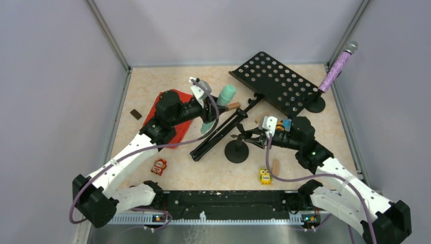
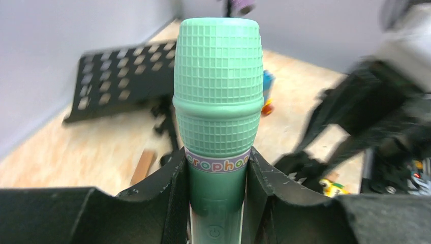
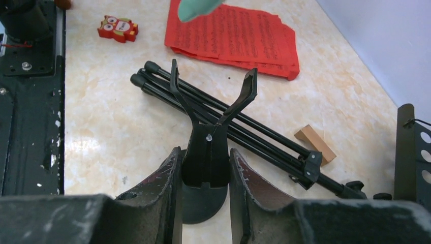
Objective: Pack up the instrument practice props
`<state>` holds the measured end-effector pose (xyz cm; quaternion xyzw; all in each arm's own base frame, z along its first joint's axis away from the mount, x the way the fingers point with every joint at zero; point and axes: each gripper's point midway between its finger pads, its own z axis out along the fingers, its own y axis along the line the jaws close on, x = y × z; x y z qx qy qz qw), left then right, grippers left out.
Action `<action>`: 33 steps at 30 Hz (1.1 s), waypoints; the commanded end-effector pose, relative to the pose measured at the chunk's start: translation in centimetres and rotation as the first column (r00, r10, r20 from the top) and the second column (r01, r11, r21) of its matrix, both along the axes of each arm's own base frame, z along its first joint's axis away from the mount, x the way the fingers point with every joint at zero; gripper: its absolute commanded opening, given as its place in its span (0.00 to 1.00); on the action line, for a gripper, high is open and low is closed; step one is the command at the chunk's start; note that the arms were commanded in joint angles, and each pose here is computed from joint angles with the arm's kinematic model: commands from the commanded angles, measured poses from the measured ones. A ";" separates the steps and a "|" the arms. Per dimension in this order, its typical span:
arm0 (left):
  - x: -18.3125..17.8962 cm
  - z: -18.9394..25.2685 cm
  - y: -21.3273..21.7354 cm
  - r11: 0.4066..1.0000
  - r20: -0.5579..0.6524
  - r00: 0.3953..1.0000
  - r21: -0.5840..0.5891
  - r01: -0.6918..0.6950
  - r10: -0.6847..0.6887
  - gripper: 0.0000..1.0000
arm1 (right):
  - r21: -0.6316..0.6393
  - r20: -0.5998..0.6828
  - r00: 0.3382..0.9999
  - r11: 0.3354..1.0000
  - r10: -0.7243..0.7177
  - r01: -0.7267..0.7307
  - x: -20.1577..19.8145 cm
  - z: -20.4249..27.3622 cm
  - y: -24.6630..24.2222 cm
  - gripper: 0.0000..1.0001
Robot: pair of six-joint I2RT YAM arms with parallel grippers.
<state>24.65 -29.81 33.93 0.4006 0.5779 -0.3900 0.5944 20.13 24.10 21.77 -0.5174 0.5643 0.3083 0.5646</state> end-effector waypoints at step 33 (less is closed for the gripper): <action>11.5 -30.1 4.2 0.795 -0.556 0.648 0.592 -0.131 0.521 0.66 | 0.157 -0.031 0.996 0.984 -0.083 0.087 -2.9 2.7 -2.2 0.00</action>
